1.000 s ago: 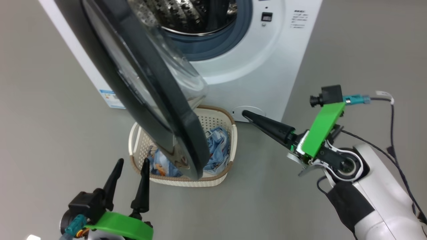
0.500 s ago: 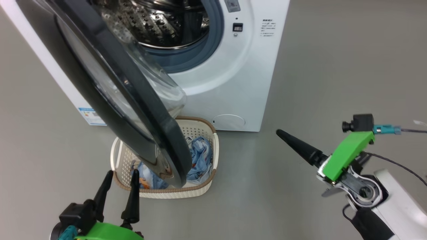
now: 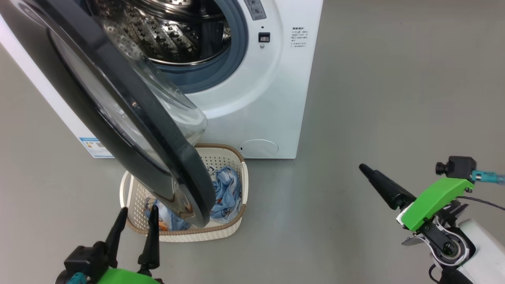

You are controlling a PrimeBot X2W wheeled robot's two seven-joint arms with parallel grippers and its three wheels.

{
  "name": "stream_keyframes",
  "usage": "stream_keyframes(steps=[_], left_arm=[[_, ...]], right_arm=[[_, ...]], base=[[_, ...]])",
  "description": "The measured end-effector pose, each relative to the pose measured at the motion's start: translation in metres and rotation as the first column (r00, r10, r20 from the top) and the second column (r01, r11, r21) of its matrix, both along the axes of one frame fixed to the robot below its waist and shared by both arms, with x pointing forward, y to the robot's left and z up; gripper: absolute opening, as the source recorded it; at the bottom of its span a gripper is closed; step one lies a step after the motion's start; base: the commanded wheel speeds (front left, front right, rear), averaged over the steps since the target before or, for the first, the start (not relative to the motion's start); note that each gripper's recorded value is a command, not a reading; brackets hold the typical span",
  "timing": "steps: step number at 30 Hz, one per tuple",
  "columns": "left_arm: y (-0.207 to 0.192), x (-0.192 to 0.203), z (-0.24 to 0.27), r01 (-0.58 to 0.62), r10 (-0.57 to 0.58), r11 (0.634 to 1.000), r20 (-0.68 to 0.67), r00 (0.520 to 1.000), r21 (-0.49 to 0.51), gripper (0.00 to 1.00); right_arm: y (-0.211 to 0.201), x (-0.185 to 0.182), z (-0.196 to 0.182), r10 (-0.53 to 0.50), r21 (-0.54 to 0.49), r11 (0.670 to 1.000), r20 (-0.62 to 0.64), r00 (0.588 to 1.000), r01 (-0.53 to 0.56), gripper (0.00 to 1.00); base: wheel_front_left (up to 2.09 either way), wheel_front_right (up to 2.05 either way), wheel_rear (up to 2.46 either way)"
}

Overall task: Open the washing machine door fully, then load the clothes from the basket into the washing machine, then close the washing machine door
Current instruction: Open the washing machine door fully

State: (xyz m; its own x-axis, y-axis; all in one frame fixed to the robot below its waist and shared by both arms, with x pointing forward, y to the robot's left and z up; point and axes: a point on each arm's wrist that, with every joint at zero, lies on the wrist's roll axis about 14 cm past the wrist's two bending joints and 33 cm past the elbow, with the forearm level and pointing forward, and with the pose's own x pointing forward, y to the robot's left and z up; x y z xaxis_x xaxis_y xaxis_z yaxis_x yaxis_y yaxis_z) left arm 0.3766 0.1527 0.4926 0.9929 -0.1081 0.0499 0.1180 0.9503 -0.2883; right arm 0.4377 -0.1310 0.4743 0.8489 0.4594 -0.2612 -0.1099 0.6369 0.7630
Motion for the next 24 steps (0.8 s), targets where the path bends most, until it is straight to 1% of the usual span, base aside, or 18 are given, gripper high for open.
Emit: stream_keyframes(steps=[2,3,6,8,10,13,18,20,24], left_arm=[[0.000,-0.001,-0.002,0.001,-0.001,1.000,-0.006,1.000,0.001,1.00],[0.000,-0.001,-0.001,0.003,-0.003,1.000,-0.004,1.000,0.002,1.00],[0.000,-0.001,-0.001,0.002,-0.002,1.000,-0.002,1.000,0.003,1.00],[0.001,-0.001,-0.001,0.001,-0.001,1.000,-0.002,1.000,0.003,1.00],[0.001,-0.002,-0.001,-0.001,0.001,1.000,-0.003,1.000,0.004,1.00],[0.003,-0.002,-0.001,-0.004,0.004,1.000,-0.002,1.000,0.005,1.00],[0.004,-0.004,0.000,-0.009,0.009,1.000,0.000,1.000,0.005,1.00],[0.005,-0.004,0.000,-0.010,0.010,1.000,0.000,1.000,0.006,1.00],[0.006,-0.005,0.001,-0.013,0.013,1.000,0.003,1.000,0.006,1.00]], right_arm=[[-0.007,0.000,0.003,-0.031,-0.023,0.999,0.040,0.999,0.032,1.00],[-0.011,0.001,0.008,-0.064,-0.031,0.997,0.086,0.994,0.067,1.00],[-0.016,0.003,0.014,-0.096,-0.050,0.993,0.151,0.984,0.105,1.00],[-0.019,0.001,0.014,-0.095,-0.095,0.989,0.194,0.976,0.115,1.00],[-0.021,0.001,0.015,-0.102,-0.116,0.985,0.229,0.968,0.131,1.00],[-0.019,-0.004,0.008,-0.072,-0.174,0.978,0.252,0.965,0.118,1.00],[-0.032,-0.004,0.001,-0.054,-0.278,0.951,0.278,0.959,0.134,1.00],[-0.041,0.002,0.008,-0.064,-0.311,0.936,0.318,0.946,0.167,1.00],[-0.056,0.013,0.027,-0.101,-0.339,0.908,0.398,0.912,0.248,1.00]], base=[[0.00,0.00,0.00],[0.00,0.00,0.00],[0.00,0.00,0.00],[0.00,0.00,0.00],[0.00,0.00,0.00],[0.00,0.00,0.00],[0.00,0.00,0.00],[0.00,0.00,0.00],[0.00,0.00,0.00]])
